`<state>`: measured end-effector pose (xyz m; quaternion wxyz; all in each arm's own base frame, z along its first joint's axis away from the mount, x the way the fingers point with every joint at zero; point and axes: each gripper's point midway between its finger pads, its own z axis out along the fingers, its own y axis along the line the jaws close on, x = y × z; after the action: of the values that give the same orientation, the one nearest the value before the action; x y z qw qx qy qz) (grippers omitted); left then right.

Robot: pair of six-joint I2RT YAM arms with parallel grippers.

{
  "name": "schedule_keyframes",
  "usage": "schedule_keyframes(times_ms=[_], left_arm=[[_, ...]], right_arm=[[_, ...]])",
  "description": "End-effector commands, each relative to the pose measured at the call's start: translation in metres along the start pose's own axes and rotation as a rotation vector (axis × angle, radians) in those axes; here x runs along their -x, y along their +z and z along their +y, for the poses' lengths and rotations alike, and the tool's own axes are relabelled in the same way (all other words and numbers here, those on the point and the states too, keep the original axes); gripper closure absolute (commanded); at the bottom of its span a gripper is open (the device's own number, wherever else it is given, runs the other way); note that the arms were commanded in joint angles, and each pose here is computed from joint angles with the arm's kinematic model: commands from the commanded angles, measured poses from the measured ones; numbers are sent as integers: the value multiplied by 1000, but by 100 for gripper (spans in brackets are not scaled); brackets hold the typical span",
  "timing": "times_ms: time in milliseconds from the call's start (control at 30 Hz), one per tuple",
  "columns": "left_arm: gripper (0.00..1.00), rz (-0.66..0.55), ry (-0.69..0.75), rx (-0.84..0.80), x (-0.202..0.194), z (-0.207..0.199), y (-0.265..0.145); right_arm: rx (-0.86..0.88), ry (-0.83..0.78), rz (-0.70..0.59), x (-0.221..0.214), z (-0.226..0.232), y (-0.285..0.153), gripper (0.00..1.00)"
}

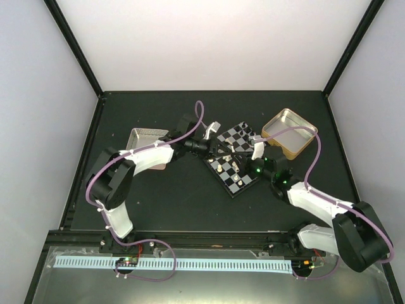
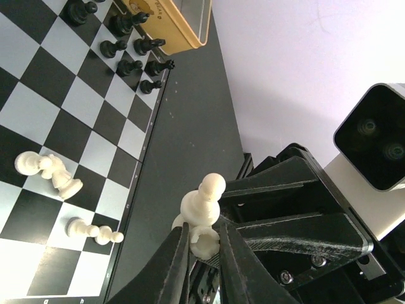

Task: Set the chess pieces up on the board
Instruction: Pick up the chess piece from the chessboard.

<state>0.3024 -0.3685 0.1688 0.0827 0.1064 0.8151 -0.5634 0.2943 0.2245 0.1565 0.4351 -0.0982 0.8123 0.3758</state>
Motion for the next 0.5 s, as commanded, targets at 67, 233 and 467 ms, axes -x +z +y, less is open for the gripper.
schedule_keyframes(times_ms=[67,233,467], left_arm=[[94,17,27,-39,4,-9,9],[99,9,38,-7,6,-2,12],[98,20,41,106,4,23,21]], right_arm=[[17,5,-9,-3,0,2,86],[-7,15,9,-10,-6,2,86],[-72,51,46,-22,-21,3,82]])
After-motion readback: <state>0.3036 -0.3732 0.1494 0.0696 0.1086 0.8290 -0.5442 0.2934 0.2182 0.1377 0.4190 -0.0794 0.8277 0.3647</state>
